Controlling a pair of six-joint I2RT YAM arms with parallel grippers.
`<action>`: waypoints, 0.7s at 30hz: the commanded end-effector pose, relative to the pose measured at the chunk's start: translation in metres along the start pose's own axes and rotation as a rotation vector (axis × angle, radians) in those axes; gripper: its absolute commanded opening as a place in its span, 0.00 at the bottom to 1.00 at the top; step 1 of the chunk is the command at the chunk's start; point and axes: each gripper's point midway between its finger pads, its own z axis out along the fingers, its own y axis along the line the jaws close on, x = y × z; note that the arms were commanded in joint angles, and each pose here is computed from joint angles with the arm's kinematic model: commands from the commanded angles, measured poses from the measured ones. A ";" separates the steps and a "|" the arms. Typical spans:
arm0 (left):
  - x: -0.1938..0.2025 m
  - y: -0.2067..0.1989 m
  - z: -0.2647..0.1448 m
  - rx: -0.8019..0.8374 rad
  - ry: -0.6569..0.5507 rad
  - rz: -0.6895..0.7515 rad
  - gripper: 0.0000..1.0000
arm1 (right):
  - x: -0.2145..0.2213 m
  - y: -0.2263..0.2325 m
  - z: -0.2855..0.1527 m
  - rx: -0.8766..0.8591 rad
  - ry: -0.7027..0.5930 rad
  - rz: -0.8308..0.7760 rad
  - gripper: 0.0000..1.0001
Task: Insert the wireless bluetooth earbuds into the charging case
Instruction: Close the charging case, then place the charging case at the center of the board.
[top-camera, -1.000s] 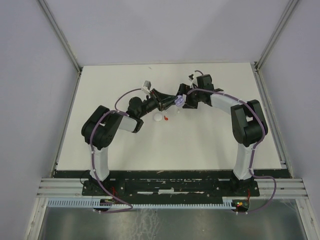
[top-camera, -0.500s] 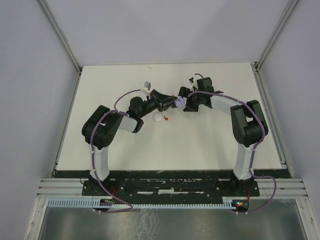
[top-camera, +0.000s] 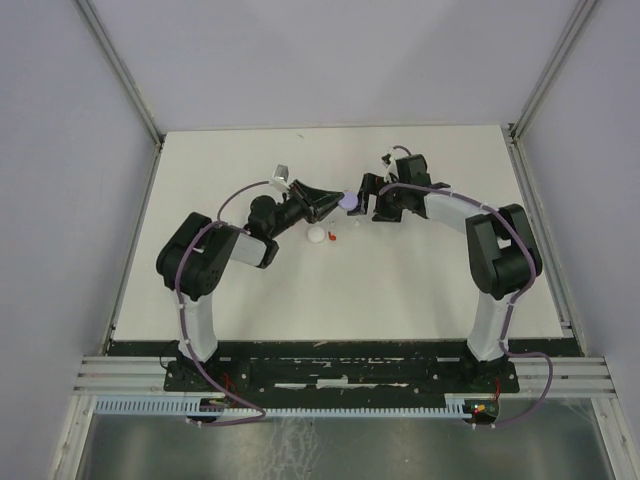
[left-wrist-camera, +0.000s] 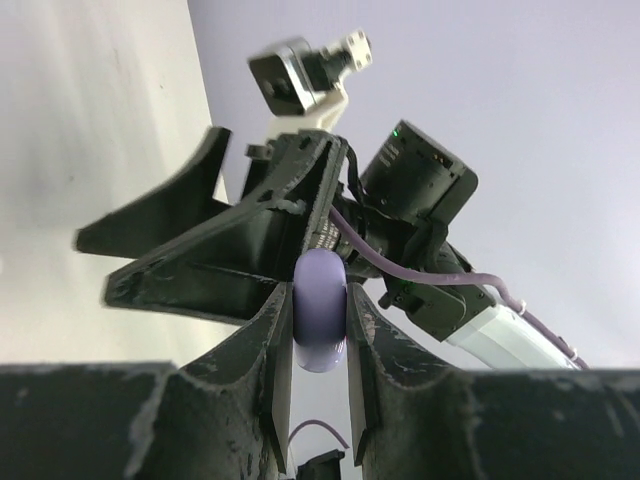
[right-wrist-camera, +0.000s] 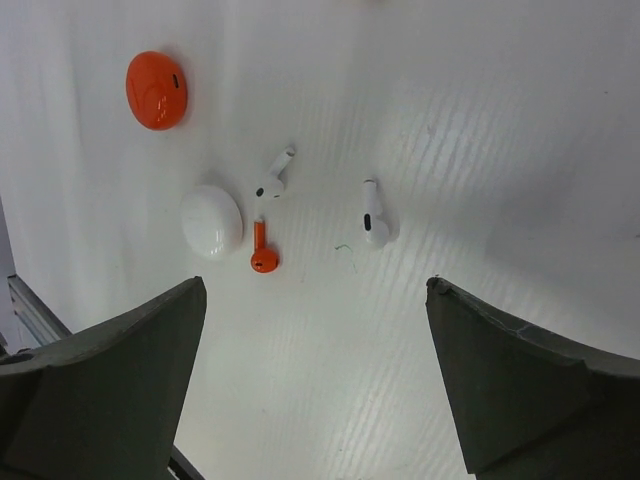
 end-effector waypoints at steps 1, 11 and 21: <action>-0.034 -0.033 -0.027 0.083 -0.115 0.101 0.03 | -0.026 -0.005 -0.029 0.104 -0.149 -0.083 0.99; -0.087 0.034 -0.090 -0.164 -0.329 0.138 0.03 | -0.045 -0.034 -0.096 0.350 -0.459 -0.189 0.99; -0.158 0.077 -0.130 -0.399 -0.564 0.144 0.03 | -0.038 -0.033 -0.115 0.364 -0.487 -0.228 0.99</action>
